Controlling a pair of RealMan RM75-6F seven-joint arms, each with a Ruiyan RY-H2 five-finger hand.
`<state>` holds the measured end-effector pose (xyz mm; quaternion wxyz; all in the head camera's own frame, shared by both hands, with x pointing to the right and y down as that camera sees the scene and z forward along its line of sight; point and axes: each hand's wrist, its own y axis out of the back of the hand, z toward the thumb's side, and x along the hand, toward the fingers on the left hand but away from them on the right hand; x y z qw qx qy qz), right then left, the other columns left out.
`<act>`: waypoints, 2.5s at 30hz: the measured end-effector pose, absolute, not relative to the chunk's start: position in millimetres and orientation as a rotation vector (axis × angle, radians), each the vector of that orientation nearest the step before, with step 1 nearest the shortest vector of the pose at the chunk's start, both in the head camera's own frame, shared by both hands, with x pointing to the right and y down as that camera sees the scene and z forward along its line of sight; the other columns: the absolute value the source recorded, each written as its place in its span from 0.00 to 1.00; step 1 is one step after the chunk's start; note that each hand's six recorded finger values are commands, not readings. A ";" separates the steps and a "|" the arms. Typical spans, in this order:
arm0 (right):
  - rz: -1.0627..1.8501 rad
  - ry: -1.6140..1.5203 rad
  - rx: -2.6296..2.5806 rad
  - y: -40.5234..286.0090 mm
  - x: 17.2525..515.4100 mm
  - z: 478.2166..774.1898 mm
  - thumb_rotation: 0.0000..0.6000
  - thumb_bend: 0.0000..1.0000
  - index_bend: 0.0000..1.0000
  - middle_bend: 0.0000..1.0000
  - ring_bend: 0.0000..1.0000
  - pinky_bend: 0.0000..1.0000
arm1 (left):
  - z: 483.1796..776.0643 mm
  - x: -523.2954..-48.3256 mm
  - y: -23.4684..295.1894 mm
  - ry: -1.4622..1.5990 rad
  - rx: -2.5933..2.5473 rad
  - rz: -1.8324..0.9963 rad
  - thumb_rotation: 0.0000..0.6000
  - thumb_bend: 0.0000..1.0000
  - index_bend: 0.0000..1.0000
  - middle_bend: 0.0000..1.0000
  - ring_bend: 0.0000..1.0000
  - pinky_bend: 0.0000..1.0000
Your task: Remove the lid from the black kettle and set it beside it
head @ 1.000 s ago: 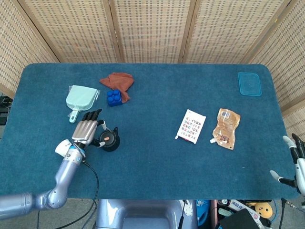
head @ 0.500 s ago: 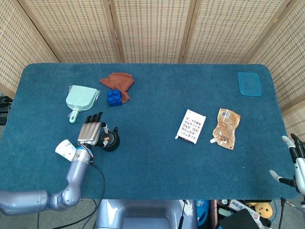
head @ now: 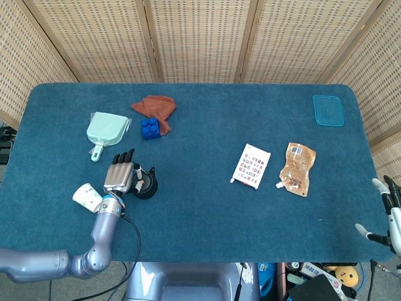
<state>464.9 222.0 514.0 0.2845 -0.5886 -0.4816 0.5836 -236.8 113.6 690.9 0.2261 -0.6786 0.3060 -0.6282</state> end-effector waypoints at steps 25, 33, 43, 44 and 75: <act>1.549 -1.296 -1.580 222.3 465.3 510.7 1.00 0.00 0.00 0.00 0.00 0.00 | 693.2 -239.3 114.3 0.899 -1.907 -1.785 1.00 0.34 0.54 0.00 0.00 0.00; 1.545 -1.299 -1.578 222.5 465.3 509.4 1.00 0.00 0.00 0.00 0.00 0.00 | 699.1 -239.2 115.3 0.886 -1.917 -1.803 1.00 0.34 0.54 0.00 0.00 0.00; 1.543 -1.303 -1.582 222.5 465.5 508.9 1.00 0.00 0.00 0.00 0.00 0.00 | 702.8 -235.9 116.7 0.860 -1.913 -1.809 1.00 0.34 0.56 0.00 0.00 0.00; 1.543 -1.303 -1.582 222.5 465.6 508.9 1.00 0.00 0.00 0.00 0.00 0.00 | 702.9 -235.6 116.8 0.858 -1.913 -1.811 1.00 0.34 0.57 0.00 0.00 0.00; 1.541 -1.299 -1.588 222.8 464.2 509.7 1.00 0.00 0.00 0.00 0.00 0.00 | 656.1 -236.9 94.7 0.993 -1.936 -1.651 1.00 0.35 0.64 0.00 0.00 0.00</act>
